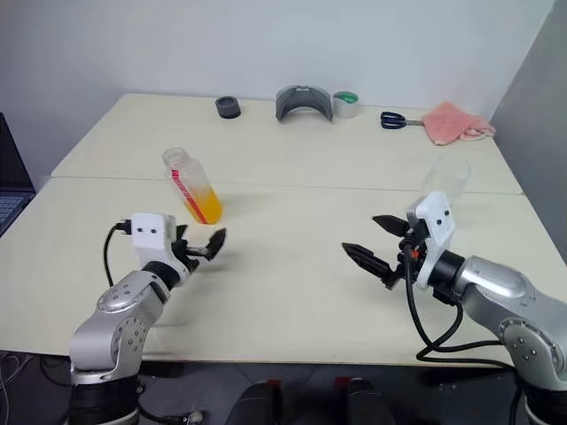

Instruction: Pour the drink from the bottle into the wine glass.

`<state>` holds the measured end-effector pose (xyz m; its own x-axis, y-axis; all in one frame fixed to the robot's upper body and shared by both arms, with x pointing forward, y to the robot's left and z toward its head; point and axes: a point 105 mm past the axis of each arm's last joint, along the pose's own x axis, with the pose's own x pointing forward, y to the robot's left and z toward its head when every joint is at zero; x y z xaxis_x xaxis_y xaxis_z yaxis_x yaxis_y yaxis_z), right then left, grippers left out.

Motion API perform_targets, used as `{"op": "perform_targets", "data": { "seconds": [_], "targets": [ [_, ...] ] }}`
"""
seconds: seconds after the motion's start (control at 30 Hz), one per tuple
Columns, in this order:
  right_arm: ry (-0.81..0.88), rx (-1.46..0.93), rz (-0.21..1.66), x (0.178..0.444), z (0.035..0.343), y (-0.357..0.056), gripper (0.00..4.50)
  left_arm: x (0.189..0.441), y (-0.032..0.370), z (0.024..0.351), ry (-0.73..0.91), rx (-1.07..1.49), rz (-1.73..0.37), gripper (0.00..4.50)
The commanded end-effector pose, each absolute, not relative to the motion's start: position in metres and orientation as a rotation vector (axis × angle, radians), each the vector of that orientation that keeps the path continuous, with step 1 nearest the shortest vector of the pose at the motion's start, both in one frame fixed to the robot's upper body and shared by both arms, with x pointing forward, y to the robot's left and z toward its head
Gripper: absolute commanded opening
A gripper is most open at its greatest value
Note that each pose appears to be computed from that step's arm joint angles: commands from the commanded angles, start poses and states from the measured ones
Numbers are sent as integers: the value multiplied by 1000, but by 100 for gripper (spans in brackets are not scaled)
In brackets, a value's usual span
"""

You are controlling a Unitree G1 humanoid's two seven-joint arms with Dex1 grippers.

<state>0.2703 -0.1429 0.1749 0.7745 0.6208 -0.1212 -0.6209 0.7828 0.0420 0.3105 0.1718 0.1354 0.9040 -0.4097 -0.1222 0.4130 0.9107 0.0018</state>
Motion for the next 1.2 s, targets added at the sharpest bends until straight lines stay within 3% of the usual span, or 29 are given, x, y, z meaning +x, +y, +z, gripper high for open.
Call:
{"op": "perform_targets", "data": {
  "seconds": [0.03,0.2,0.47,0.8,1.2],
  "targets": [
    [108,-32,506,271,170,-167,450,278,126,165,54,49,-801,448],
    [121,-61,295,281,154,-197,450,257,113,186,28,92,-1035,448],
    [78,-41,156,318,140,-215,450,274,113,197,-12,142,-1083,448],
    [85,-46,143,359,123,-234,450,287,111,195,-28,143,-1070,448],
    [22,28,184,396,134,-221,450,288,107,201,-53,122,-1054,448]
  ]
}}
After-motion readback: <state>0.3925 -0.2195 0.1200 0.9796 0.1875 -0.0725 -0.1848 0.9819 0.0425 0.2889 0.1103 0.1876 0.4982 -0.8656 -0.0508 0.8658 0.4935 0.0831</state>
